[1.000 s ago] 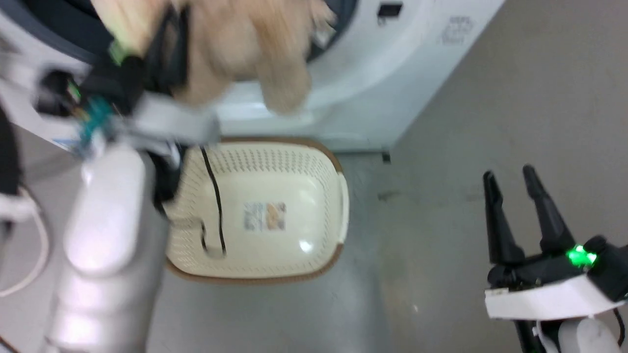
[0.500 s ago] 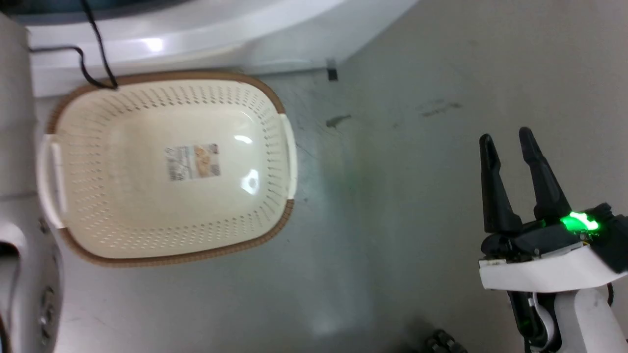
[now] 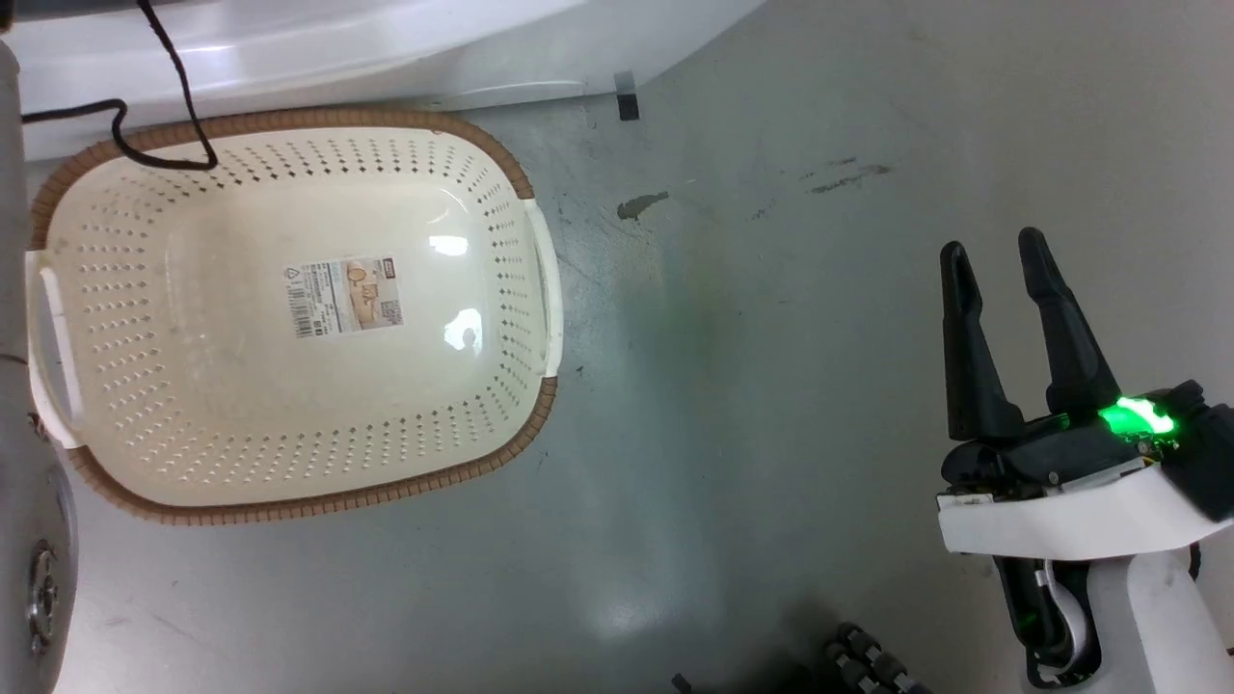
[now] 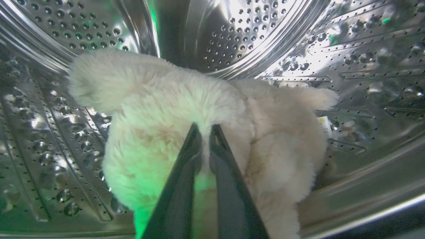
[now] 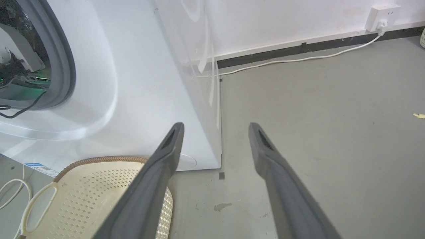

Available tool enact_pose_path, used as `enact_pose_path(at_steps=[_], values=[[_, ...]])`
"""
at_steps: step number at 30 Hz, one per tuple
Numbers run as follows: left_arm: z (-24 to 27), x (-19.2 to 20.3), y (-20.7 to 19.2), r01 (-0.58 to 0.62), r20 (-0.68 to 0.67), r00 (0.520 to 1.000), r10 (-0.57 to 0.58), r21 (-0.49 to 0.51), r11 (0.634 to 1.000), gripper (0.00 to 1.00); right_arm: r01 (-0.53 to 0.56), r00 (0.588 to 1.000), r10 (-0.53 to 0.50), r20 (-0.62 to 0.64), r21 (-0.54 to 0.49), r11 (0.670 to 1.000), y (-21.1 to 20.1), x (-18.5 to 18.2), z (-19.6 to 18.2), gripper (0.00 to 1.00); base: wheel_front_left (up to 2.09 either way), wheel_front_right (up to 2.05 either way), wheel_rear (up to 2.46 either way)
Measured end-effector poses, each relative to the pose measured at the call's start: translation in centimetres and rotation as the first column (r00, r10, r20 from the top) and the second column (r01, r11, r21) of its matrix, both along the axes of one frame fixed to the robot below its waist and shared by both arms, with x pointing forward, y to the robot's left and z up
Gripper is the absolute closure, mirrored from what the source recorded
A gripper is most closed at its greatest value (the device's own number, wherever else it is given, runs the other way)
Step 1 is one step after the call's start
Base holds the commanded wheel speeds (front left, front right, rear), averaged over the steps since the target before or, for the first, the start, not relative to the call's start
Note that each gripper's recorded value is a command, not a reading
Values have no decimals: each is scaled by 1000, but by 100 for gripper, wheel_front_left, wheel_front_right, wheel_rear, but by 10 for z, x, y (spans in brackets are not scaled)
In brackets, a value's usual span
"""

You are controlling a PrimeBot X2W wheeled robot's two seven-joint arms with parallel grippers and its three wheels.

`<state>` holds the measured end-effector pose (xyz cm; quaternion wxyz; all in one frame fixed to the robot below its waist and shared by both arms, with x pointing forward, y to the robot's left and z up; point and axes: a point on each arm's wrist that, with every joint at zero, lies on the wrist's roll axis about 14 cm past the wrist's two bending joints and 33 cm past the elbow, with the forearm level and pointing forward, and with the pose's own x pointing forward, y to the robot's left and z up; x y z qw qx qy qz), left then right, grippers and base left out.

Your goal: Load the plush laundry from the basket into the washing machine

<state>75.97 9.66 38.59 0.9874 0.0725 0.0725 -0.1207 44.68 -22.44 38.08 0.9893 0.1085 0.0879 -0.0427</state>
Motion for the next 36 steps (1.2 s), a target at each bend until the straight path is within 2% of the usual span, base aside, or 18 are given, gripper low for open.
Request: enact_pose_path(at_steps=[8,13,17,23,29,32,36], values=[[41,-9,7,2,110,994,1,-23,1000,0,-12,998,13,59,-5,1000,3,4,22,0,0,0,0],[65,-36,5,20,145,989,-13,-51,998,0,-22,993,25,115,-26,999,4,0,47,0,0,0,0],[68,-83,-5,83,132,988,-78,-26,996,0,-26,987,33,156,-47,999,6,-13,70,0,0,0,0],[97,-167,-10,111,172,981,-93,-97,989,0,-49,974,66,218,-80,996,14,-39,104,0,0,0,0],[124,-254,7,96,215,974,-66,-133,986,0,-74,952,99,291,-94,993,26,-66,134,0,0,0,0],[137,-292,21,58,239,971,-11,-189,980,0,-103,937,130,324,-101,990,37,-75,146,0,0,0,0],[147,-337,43,-2,262,963,59,-214,977,0,-133,922,164,351,-111,985,49,-84,156,0,0,0,0]])
